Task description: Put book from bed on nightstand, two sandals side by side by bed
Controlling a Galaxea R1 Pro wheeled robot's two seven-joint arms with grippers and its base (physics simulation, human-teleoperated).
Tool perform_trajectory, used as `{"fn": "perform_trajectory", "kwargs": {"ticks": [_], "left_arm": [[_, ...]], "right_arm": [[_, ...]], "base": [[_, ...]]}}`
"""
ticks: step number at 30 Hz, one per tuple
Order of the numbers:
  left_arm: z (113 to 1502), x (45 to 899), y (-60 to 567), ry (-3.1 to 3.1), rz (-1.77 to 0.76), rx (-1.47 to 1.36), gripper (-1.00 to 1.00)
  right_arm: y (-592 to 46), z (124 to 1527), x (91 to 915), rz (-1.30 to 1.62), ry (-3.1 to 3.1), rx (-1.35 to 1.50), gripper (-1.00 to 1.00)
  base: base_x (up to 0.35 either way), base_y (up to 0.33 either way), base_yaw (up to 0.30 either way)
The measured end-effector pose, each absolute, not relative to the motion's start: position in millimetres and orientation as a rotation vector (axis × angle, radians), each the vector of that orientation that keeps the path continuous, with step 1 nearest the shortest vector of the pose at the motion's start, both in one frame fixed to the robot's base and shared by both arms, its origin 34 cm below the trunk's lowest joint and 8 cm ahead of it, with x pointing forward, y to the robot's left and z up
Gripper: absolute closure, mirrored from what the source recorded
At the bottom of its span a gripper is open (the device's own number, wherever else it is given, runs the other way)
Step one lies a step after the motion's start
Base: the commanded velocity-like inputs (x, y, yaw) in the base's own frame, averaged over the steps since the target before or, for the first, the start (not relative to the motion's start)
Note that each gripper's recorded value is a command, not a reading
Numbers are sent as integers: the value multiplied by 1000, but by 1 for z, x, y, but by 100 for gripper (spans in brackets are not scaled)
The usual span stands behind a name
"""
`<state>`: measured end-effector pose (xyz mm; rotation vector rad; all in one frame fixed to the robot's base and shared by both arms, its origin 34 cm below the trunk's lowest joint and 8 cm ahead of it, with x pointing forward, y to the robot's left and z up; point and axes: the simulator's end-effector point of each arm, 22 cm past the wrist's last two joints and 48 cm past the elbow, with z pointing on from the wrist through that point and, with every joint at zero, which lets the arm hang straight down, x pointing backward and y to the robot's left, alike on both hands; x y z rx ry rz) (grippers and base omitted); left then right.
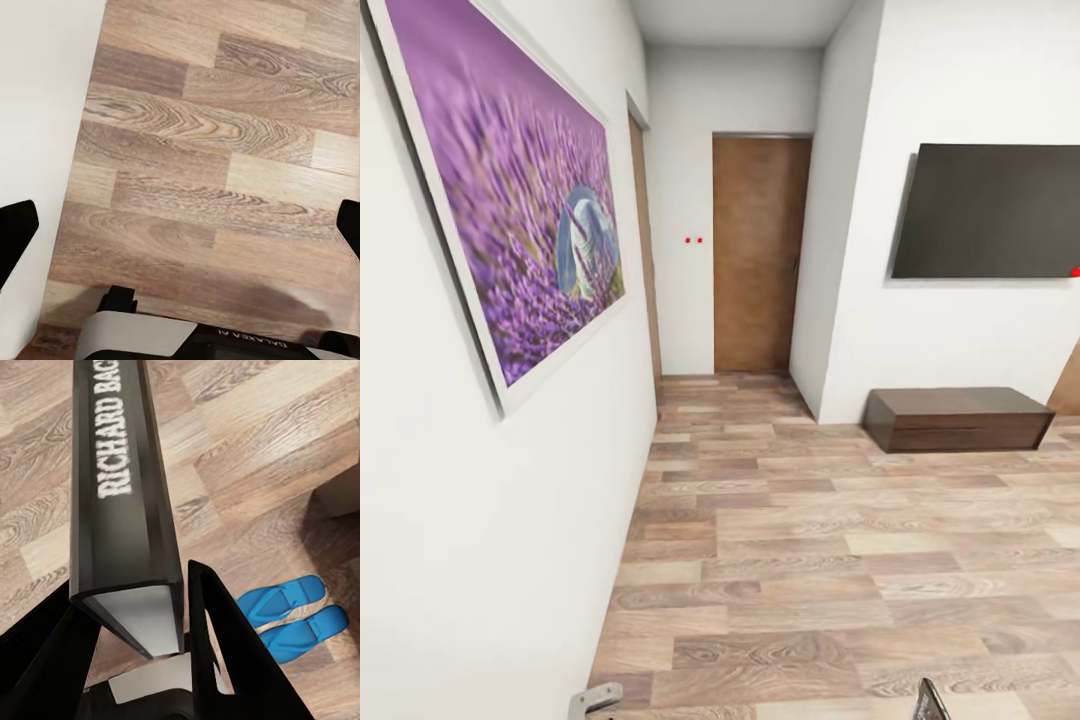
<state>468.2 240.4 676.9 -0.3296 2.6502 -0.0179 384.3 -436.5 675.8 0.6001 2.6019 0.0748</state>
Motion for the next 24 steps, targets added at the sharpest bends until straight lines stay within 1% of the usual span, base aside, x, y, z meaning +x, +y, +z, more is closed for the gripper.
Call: {"fn": "perform_trajectory", "kwargs": {"ticks": [24], "left_arm": [[677,468,240,2651,-20,-329,-100]], "right_arm": [[-437,676,384,73,2602,600,100]], "base": [[333,0,0]]}}
